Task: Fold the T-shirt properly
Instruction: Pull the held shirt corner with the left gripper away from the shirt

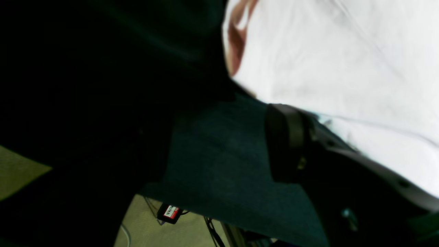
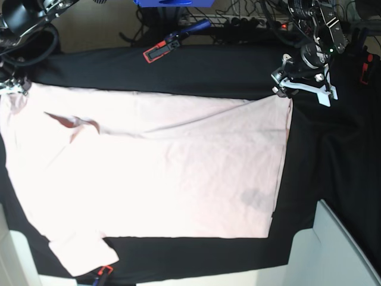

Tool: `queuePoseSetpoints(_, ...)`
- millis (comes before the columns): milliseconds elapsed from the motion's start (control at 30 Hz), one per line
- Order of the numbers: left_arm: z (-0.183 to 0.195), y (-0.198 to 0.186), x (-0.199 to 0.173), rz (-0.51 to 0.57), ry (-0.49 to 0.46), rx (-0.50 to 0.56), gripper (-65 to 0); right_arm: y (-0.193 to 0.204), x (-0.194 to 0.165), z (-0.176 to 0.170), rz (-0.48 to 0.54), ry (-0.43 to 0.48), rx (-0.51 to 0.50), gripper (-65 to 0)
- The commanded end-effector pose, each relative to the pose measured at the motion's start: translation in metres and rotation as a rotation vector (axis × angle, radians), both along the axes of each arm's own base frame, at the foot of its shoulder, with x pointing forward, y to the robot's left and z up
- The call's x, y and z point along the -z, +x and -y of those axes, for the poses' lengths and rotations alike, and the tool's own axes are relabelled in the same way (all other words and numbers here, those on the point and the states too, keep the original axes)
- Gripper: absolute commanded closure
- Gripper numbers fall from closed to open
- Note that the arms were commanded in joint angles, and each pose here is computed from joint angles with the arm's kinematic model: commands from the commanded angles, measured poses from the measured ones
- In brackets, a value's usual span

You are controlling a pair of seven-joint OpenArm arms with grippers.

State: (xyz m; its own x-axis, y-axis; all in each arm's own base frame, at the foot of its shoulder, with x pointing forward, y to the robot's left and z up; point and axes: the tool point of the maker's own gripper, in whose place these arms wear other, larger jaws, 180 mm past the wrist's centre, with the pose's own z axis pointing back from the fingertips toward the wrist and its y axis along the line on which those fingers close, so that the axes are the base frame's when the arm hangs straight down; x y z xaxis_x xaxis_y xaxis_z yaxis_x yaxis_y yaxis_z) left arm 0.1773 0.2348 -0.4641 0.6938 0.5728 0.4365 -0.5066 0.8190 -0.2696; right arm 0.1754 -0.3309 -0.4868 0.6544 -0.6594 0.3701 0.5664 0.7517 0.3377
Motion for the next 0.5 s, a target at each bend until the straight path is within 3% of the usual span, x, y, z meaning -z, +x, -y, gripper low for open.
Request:
queuePoseSetpoints(0, -0.002, 0.008, -0.008, 0.037, 0.01, -0.001, -42.7, 0.005, -0.009, 0.011, 0.02, -0.029, 0.001, -0.3)
queuePoseSetpoints(467, 0.003, 0.037, -0.006, 0.068, -0.017, -0.003, -42.7, 0.006, -0.009, 0.011, 0.022, -0.031, -0.002, -0.3)
